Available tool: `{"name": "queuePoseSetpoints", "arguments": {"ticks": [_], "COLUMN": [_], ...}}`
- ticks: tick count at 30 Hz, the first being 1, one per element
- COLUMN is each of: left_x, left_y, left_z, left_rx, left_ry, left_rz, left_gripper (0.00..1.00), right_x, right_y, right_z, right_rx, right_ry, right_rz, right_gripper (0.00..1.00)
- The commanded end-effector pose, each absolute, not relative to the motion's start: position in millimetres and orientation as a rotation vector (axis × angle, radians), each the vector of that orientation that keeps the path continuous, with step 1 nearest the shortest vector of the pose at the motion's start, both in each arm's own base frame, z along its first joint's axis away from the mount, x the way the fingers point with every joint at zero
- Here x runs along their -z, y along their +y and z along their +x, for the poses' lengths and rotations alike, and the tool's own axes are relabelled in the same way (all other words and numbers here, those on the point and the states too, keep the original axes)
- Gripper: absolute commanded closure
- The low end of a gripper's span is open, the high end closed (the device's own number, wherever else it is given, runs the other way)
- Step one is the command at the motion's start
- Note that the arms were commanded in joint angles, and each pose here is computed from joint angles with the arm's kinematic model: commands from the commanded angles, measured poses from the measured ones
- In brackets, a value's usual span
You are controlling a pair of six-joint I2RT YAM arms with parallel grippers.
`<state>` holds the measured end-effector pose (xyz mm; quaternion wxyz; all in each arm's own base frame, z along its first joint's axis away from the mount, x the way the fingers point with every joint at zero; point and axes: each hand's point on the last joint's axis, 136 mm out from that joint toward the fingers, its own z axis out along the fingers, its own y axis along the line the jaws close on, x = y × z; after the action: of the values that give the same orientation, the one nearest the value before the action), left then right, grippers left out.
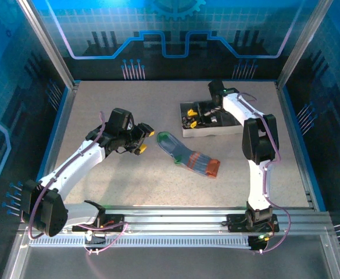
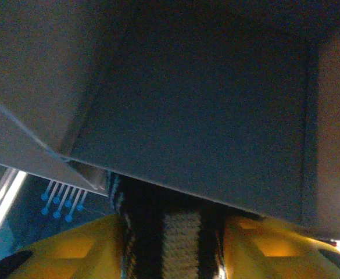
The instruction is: Roll the socks
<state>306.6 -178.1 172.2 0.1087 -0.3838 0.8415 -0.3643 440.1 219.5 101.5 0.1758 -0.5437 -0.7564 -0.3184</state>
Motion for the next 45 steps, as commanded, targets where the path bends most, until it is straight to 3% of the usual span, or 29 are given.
{"name": "queuePoseSetpoints", "arguments": {"ticks": [1, 13, 16, 19, 22, 26, 36, 42, 45], "left_x": [-172.1, -174.0, -173.7, -173.0, -172.9, -172.8, -171.0, -170.1, -168.5], "left_y": [-181.7, -180.7, -178.5, -176.9, -174.6, -171.8, -163.2, -161.4, -161.6], "left_z": [304.4, 303.8, 301.7, 300.1, 298.5, 293.3, 280.5, 276.1, 275.0], "left_rx": [1.098, 1.090, 1.082, 1.077, 1.068, 1.058, 1.037, 1.033, 1.035], "left_ry": [2.481, 2.483, 2.482, 2.482, 2.486, 2.492, 2.490, 2.491, 2.495], "left_rz": [-1.127, -1.118, -1.119, -1.117, -1.115, -1.113, -1.130, -1.134, -1.138], "left_gripper": [0.35, 0.34, 0.35, 0.35, 0.35, 0.35, 0.34, 0.34, 0.35], "right_x": [-120.0, -168.0, -184.0, -190.7, -188.8, -174.2, -104.4, -98.4, -127.5], "right_y": [199.3, 189.0, 184.3, 213.7, 241.8, 250.7, 245.8, 244.4, 244.1], "right_z": [437.6, 435.4, 440.4, 457.1, 466.1, 466.2, 465.8, 468.6, 468.9], "right_rx": [0.846, 0.915, 0.955, 1.183, 1.386, 1.485, 1.332, 1.258, 1.321], "right_ry": [-2.191, -2.363, -2.570, -2.716, -2.779, -2.804, -2.778, -2.758, -2.811], "right_rz": [-1.654, -1.615, -1.553, -1.285, -1.063, -1.016, -1.033, -1.022, -0.987], "right_gripper": [0.46, 0.43, 0.52, 0.60, 0.64, 0.63, 0.64, 0.63, 0.61]}}
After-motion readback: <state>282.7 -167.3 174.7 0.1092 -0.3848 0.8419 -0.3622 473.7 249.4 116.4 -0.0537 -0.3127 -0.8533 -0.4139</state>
